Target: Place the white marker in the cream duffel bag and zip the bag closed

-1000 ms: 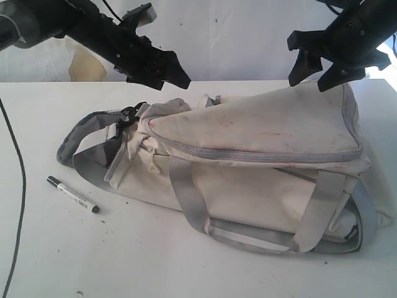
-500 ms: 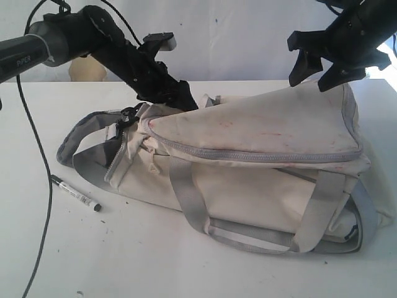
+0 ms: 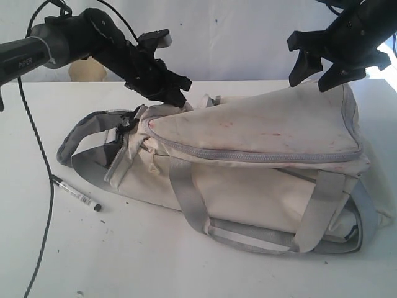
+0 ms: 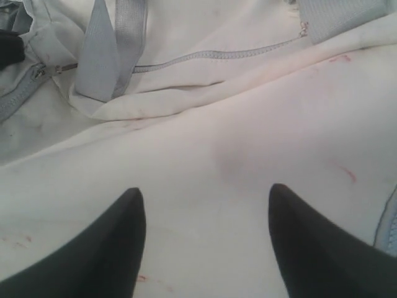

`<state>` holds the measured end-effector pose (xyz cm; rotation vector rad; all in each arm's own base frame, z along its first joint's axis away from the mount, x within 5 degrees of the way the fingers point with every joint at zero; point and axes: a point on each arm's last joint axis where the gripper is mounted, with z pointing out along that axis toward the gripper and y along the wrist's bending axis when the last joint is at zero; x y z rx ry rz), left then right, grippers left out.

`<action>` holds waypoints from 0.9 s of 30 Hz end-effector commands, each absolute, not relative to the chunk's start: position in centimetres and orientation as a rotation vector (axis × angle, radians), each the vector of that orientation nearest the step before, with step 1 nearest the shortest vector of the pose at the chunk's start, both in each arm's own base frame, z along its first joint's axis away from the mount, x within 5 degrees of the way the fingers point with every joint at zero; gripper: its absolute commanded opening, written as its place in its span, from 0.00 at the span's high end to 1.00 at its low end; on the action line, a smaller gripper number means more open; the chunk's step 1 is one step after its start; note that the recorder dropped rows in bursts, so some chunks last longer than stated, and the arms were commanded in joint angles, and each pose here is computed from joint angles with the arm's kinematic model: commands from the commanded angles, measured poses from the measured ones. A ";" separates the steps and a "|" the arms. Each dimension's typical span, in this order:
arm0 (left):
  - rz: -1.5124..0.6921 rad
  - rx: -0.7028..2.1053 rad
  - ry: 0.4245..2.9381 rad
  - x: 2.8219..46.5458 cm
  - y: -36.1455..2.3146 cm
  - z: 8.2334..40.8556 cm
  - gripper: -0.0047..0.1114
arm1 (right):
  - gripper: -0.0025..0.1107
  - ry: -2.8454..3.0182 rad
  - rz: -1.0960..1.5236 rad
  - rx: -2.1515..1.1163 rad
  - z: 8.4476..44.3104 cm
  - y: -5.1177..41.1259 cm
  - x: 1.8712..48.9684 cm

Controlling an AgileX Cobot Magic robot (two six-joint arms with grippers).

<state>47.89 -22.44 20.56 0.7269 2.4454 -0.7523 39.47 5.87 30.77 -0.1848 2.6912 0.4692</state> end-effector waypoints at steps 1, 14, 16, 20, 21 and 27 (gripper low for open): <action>-0.982 0.439 2.428 48.9 -20.5 22.2 0.96 | 0.50 2.687 0.456 -0.206 30.9 5.8 39.3; -1.582 0.114 2.251 50.1 -14.8 25.4 0.96 | 0.50 2.677 0.458 -0.201 31.0 5.9 39.4; -1.627 0.142 2.258 49.8 -14.7 25.5 0.96 | 0.50 2.668 0.486 -0.190 31.1 6.0 39.5; -1.592 0.224 2.285 49.5 -14.5 25.2 0.96 | 0.50 2.604 0.635 -0.196 31.6 7.1 39.6; -1.564 0.256 2.287 49.5 -14.4 25.1 0.96 | 0.50 2.571 0.686 -0.203 31.8 7.6 39.6; -1.496 0.400 2.223 49.5 -14.4 25.1 0.96 | 0.50 2.374 0.768 -0.283 32.8 12.0 40.1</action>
